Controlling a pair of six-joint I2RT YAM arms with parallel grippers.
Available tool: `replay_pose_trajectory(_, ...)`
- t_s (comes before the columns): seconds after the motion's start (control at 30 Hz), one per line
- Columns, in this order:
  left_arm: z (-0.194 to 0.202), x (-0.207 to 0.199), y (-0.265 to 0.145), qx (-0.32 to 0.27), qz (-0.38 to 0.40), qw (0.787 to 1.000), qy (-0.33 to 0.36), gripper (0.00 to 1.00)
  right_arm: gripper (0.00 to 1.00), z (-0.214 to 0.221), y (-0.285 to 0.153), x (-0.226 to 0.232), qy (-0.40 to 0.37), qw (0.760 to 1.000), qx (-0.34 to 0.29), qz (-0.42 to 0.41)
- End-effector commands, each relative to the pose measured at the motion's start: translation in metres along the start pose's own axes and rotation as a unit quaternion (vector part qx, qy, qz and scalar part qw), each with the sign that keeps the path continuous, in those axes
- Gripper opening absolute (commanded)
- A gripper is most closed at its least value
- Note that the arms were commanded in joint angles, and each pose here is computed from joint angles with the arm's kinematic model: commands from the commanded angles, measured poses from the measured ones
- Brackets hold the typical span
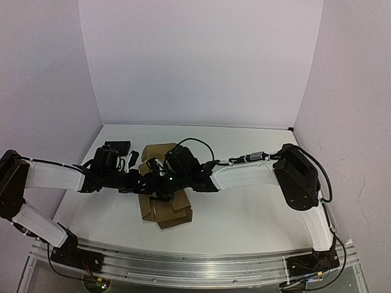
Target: Fold the paper box
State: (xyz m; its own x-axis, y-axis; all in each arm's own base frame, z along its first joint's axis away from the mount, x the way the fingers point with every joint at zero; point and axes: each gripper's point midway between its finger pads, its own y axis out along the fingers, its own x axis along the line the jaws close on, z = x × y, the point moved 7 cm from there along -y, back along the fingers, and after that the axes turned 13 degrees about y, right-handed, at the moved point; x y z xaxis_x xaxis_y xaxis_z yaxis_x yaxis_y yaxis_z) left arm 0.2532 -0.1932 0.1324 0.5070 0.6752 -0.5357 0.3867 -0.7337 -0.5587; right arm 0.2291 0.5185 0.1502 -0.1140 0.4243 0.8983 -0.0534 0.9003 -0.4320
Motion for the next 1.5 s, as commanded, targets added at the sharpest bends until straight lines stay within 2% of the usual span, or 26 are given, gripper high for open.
replay_pose_trajectory(0.0, -0.004, -0.003, 0.002, -0.009, 0.007, 1.000, 0.003, 0.00, 0.65, 0.021, 0.009, 0.052, -0.067, 0.991, 0.058, -0.095)
replay_pose_trajectory(0.13, -0.003, -0.003, 0.002, -0.008, 0.007, 1.000, 0.011, 0.00, 0.64, 0.022, 0.004, 0.052, -0.086, 0.992, 0.047, -0.080)
replay_pose_trajectory(0.3, -0.002, -0.003, 0.001, -0.010, 0.010, 0.999, 0.038, 0.00, 0.65, 0.032, -0.027, 0.073, -0.196, 0.980, 0.024, -0.026)
replay_pose_trajectory(0.4, -0.001, -0.006, -0.001, -0.013, 0.021, 0.998, 0.056, 0.00, 0.67, 0.044, -0.053, 0.085, -0.275, 0.962, 0.003, 0.010)
replay_pose_trajectory(0.57, 0.002, -0.004, -0.001, -0.012, 0.018, 0.998, 0.064, 0.00, 0.70, 0.074, -0.095, 0.079, -0.399, 0.911, -0.037, 0.096)
replay_pose_trajectory(0.63, 0.003, -0.004, -0.001, -0.013, 0.020, 0.998, 0.061, 0.00, 0.70, 0.094, -0.107, 0.061, -0.461, 0.873, -0.042, 0.155)
replay_pose_trajectory(0.67, 0.004, -0.004, -0.001, -0.013, 0.022, 0.998, 0.061, 0.00, 0.71, 0.107, -0.109, 0.050, -0.504, 0.841, -0.040, 0.193)
replay_pose_trajectory(0.73, 0.005, -0.004, -0.001, -0.014, 0.024, 0.998, 0.057, 0.00, 0.74, 0.129, -0.109, 0.023, -0.591, 0.758, -0.027, 0.275)
replay_pose_trajectory(0.8, 0.007, -0.004, -0.001, -0.012, 0.026, 0.998, 0.053, 0.00, 0.77, 0.145, -0.103, -0.002, -0.641, 0.690, -0.012, 0.337)
replay_pose_trajectory(0.9, 0.009, -0.004, -0.001, -0.006, 0.027, 0.998, 0.049, 0.00, 0.78, 0.150, -0.085, -0.025, -0.676, 0.629, 0.011, 0.384)
replay_pose_trajectory(1.03, 0.012, -0.003, -0.001, -0.003, 0.026, 0.999, 0.048, 0.00, 0.77, 0.136, -0.057, -0.028, -0.704, 0.569, -0.002, 0.424)
replay_pose_trajectory(1.1, 0.011, -0.003, 0.000, -0.004, 0.029, 0.998, 0.047, 0.00, 0.73, 0.133, -0.048, -0.032, -0.705, 0.564, -0.015, 0.429)
replay_pose_trajectory(1.23, 0.008, -0.005, 0.002, -0.001, 0.038, 0.998, 0.049, 0.00, 0.61, 0.133, -0.042, -0.035, -0.688, 0.600, -0.025, 0.408)
replay_pose_trajectory(1.4, 0.009, -0.007, 0.004, 0.000, 0.054, 0.997, 0.056, 0.00, 0.47, 0.132, -0.040, -0.045, -0.680, 0.606, -0.027, 0.411)
replay_pose_trajectory(1.47, 0.010, -0.007, 0.006, 0.005, 0.056, 0.997, 0.056, 0.00, 0.45, 0.128, -0.040, -0.047, -0.670, 0.623, -0.023, 0.403)
